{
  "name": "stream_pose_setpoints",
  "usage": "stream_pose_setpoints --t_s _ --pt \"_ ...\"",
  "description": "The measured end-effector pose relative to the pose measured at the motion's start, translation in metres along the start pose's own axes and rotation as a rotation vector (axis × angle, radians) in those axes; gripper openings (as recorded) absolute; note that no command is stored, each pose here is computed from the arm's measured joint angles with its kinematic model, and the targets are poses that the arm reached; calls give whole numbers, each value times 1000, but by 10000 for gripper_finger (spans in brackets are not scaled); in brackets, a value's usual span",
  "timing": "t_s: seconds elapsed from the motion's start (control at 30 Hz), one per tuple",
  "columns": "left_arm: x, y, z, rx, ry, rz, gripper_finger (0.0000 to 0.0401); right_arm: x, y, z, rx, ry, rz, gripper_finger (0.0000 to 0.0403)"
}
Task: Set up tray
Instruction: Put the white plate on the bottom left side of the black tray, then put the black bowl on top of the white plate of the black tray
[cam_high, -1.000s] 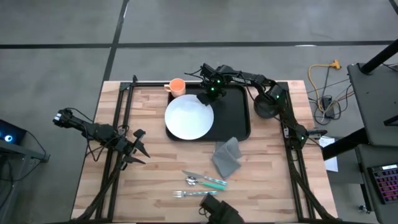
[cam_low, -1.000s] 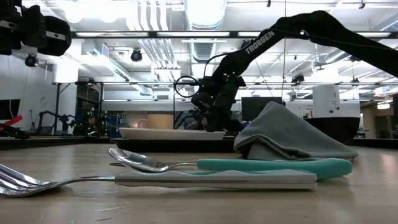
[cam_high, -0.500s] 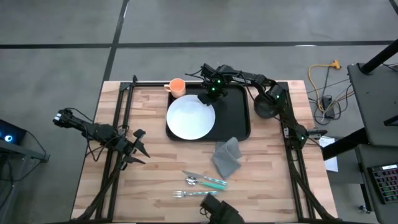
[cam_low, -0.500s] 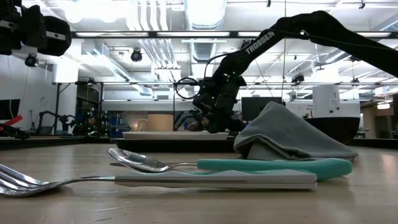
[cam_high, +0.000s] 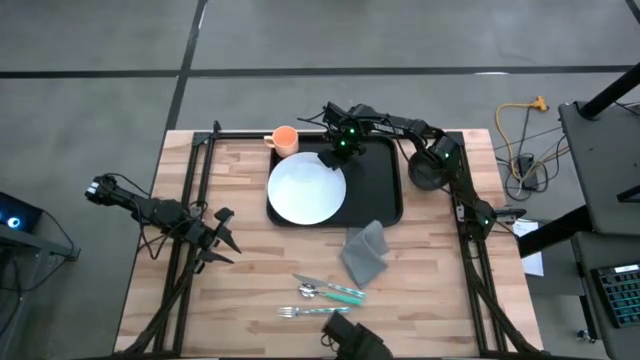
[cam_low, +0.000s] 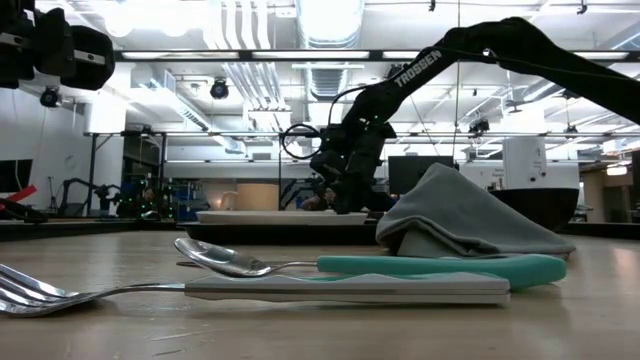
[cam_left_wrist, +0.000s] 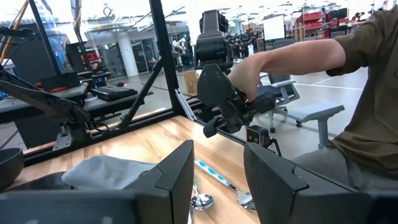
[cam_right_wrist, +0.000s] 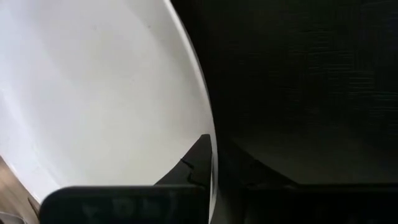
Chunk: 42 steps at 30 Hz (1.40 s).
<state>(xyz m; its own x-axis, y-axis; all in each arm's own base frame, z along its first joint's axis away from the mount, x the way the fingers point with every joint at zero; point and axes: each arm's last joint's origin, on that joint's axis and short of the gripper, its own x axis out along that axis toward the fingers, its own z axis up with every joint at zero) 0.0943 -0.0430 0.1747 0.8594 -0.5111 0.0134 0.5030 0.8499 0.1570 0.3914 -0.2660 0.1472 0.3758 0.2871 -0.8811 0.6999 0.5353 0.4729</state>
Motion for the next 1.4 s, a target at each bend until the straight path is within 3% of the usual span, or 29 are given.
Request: stream_pose_setpoints --t_s 0.7,1.17,1.4 --pt "0 0 0 0 0 0 122 -5 -5 -2 10 37 -12 98" --pt "0 0 0 0 0 0 122 -54 -1 1 21 72 -27 105" --pt "0 0 0 0 1 0 122 -80 13 10 -49 -20 -3 98"
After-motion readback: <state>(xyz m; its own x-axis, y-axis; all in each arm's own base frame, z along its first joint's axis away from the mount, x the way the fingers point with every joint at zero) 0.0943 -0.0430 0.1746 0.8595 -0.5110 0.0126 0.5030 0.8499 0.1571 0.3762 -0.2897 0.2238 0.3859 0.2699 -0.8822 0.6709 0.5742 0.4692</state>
